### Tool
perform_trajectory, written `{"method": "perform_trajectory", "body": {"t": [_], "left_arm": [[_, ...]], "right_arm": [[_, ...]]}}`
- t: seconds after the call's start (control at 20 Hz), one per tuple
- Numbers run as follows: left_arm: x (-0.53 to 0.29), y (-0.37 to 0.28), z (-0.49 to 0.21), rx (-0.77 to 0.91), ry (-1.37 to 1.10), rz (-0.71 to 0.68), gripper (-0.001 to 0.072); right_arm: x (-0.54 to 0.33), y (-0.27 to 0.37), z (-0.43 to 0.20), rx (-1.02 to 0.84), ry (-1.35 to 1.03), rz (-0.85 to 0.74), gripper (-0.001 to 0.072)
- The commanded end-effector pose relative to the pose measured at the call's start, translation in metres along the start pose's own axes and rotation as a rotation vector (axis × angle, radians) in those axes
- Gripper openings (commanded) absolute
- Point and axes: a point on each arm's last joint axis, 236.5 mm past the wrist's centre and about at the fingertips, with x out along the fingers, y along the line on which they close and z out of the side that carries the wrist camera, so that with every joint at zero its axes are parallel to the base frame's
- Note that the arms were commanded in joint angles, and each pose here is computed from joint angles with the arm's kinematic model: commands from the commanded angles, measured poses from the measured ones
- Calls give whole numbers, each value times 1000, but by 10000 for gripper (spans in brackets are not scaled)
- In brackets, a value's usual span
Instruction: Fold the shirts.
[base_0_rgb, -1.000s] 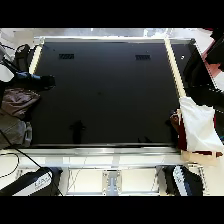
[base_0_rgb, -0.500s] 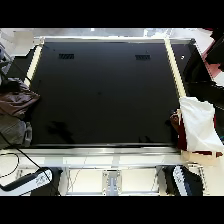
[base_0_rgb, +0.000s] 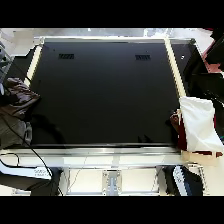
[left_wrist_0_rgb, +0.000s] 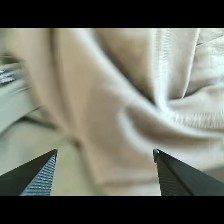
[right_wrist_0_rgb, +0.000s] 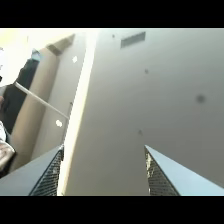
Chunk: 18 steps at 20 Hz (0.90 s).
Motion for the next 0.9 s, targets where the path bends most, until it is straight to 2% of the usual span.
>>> {"method": "perform_trajectory", "body": {"t": [0.0, 0.4, 0.85], "left_arm": [[38, -22, 4, 4, -28, -47, 716], [-5, -25, 98, -78, -294, -121, 714], [-10, -34, 101, -120, -291, -163, 708]], "right_arm": [[0, 1, 5, 12, -22, 5, 562], [0, -1, 5, 7, -21, -6, 562], [0, -2, 5, 6, -22, -10, 562]]}}
